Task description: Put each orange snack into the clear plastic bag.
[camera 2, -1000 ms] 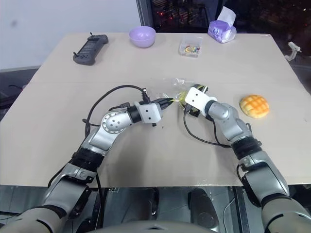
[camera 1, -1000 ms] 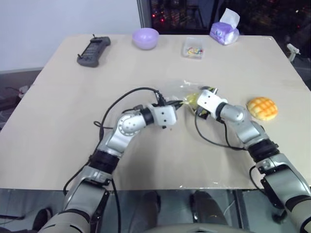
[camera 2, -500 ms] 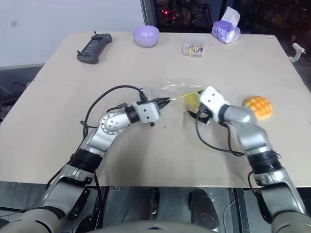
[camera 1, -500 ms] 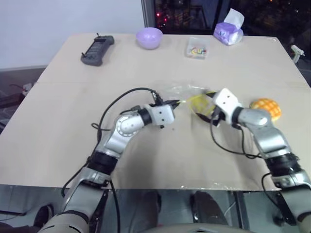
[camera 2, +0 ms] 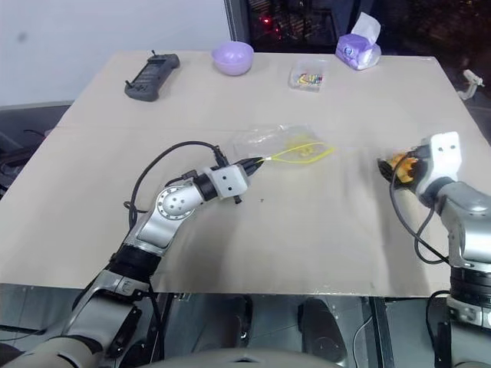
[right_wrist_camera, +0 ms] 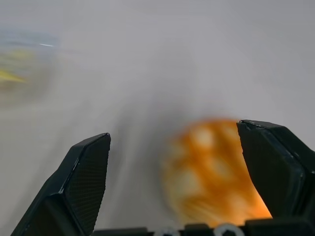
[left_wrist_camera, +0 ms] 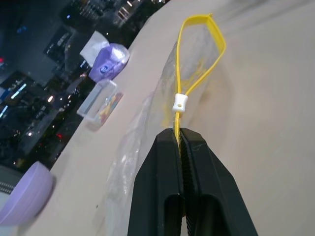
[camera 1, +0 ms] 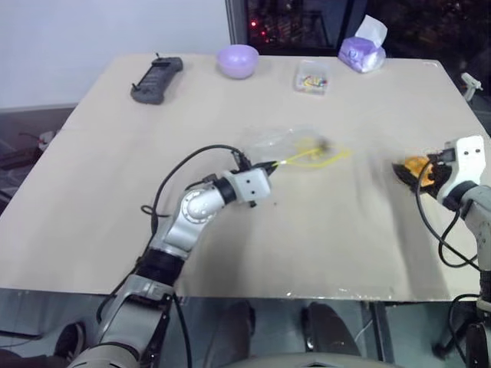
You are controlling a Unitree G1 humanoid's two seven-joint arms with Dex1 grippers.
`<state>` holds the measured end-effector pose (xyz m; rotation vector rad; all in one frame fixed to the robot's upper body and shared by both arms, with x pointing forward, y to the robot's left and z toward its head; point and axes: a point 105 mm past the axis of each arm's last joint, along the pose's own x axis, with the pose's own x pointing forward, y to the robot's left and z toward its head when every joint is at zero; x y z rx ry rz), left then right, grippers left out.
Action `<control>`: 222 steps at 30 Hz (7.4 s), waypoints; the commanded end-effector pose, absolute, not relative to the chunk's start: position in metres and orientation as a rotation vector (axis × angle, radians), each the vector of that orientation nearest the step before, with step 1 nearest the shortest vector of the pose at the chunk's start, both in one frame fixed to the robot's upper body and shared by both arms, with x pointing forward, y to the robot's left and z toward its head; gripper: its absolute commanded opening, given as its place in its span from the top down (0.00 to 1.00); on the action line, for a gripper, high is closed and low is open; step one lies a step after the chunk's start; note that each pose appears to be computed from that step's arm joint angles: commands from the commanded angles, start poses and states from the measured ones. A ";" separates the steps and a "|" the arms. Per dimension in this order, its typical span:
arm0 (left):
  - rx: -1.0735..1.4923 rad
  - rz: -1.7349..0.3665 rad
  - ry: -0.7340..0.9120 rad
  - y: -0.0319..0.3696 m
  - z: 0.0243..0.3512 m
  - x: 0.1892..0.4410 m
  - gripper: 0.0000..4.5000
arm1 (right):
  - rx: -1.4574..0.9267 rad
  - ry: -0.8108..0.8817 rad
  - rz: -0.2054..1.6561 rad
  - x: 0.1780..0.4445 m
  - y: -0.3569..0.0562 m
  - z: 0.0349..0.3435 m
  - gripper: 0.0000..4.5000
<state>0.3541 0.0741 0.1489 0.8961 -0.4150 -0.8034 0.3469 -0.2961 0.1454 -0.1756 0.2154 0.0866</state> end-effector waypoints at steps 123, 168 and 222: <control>0.930 -0.902 -0.569 0.041 0.170 0.340 1.00 | -0.863 0.002 0.713 0.403 -0.177 0.126 0.03; 0.909 -0.762 -0.573 0.049 0.187 0.365 1.00 | -1.029 0.004 0.835 0.355 -0.164 0.192 0.99; 0.895 -0.803 -0.553 0.045 0.192 0.353 1.00 | -1.063 -0.254 0.988 0.340 -0.075 0.222 0.33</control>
